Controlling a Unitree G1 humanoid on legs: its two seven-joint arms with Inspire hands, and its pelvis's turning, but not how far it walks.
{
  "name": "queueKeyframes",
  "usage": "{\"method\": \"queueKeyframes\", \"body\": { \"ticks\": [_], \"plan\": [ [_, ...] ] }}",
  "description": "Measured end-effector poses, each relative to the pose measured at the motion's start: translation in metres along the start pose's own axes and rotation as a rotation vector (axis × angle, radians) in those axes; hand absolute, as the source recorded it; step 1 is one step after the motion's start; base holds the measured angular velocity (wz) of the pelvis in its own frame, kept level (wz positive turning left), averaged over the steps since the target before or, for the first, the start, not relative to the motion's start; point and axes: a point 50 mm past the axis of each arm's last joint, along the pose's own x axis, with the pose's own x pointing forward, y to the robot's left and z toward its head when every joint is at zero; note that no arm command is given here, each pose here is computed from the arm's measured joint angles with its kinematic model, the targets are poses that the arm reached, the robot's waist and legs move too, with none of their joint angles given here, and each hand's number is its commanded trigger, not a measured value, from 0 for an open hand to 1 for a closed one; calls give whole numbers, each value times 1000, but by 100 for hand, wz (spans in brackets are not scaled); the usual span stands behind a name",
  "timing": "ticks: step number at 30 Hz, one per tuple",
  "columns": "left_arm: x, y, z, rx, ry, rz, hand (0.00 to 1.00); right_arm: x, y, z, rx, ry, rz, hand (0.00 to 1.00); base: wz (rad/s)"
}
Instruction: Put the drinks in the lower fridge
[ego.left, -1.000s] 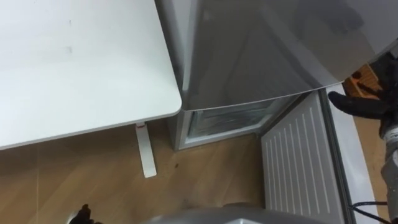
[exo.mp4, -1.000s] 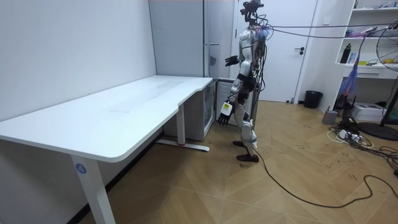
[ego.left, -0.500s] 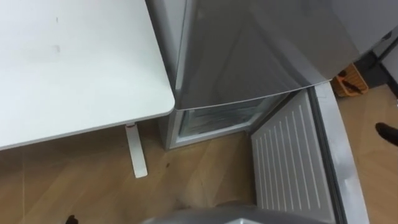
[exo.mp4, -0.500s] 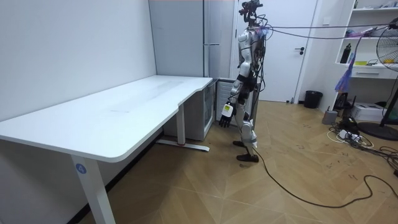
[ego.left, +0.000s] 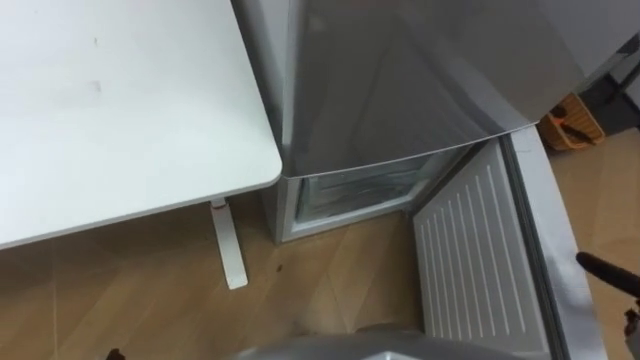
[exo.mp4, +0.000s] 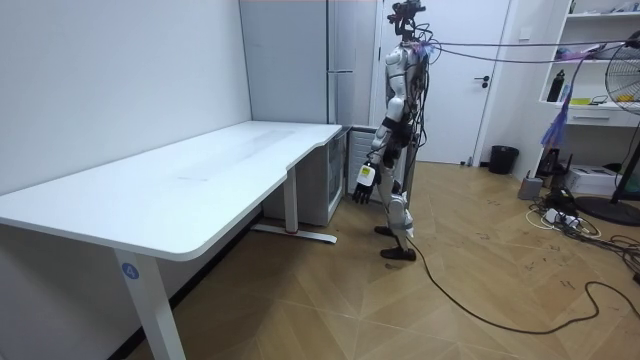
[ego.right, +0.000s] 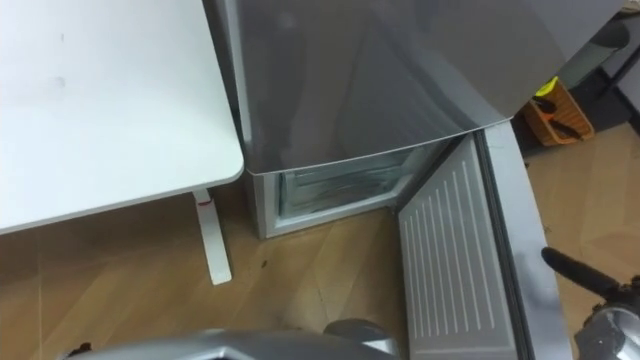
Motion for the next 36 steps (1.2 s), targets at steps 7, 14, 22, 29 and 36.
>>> {"method": "queueKeyframes", "body": {
  "ticks": [7, 14, 22, 29, 36],
  "plan": [
    [0, -1, -1, 30, 5, -11, 0, 1, -5, -15, 31, 67, 4, 0, 0],
    [0, -1, 4, 40, -6, -15, 0, 0, -1, -20, 79, 88, 18, 0, 2],
    [1, 4, 6, 52, -14, -5, 0, -1, 7, -20, 41, 81, 46, 0, -10],
    [3, 5, 14, 47, -35, -4, 0, -4, 24, -16, -3, 59, 117, 0, -15],
    [3, -3, 12, 44, -4, -29, 0, -8, 60, -3, -41, 8, 224, 0, -21]
  ]
}}
